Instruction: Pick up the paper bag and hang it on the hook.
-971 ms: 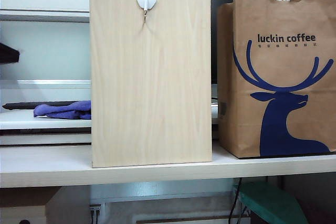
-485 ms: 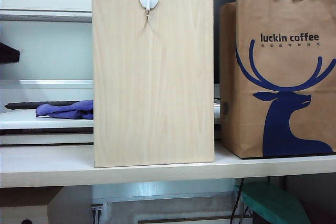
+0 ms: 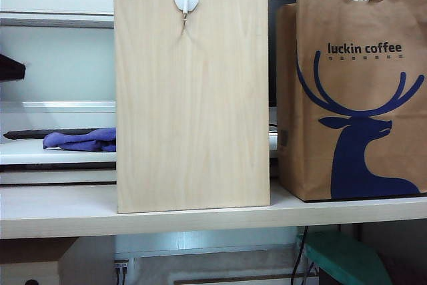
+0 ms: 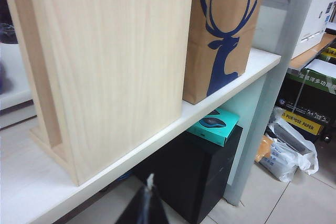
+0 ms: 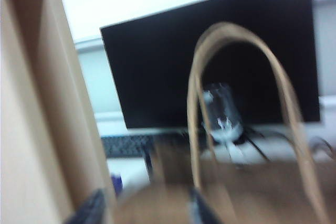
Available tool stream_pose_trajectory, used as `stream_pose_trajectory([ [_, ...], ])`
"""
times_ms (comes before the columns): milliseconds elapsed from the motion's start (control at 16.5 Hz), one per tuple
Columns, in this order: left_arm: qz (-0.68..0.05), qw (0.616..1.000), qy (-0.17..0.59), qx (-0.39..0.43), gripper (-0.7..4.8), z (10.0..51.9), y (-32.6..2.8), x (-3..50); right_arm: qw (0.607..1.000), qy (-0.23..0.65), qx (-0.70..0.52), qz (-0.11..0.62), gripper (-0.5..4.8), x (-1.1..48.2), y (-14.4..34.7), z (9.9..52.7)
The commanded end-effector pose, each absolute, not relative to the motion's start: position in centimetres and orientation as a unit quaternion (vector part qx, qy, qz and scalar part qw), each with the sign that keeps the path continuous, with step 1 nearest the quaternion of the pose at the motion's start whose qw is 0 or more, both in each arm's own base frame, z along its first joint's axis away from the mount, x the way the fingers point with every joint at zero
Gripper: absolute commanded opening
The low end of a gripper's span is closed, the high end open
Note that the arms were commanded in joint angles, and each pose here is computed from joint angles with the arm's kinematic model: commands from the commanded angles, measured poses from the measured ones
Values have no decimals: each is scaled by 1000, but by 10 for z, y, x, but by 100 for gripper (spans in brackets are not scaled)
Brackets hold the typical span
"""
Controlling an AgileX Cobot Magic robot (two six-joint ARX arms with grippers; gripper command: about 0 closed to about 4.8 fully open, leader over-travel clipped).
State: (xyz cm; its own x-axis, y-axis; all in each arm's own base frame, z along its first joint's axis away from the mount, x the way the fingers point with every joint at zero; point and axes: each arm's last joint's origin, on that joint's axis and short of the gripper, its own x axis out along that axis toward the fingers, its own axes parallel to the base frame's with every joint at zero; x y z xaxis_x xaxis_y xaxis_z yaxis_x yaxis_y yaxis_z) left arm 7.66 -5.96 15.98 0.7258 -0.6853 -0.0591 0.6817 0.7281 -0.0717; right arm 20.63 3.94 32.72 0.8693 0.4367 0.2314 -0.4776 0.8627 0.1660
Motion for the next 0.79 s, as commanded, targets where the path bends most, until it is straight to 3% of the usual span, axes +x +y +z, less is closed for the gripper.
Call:
stream_pose_trajectory([
  [61,-369,929,33,-23,-6,161,-60,77,958,-122,65,249,212,225,52,348],
  [425,-366,930,33,-23,-5,161,-59,77,987,-76,33,136,224,250,70,345],
  [789,-366,930,33,-23,-6,161,-59,77,989,-44,21,137,223,276,77,320],
])
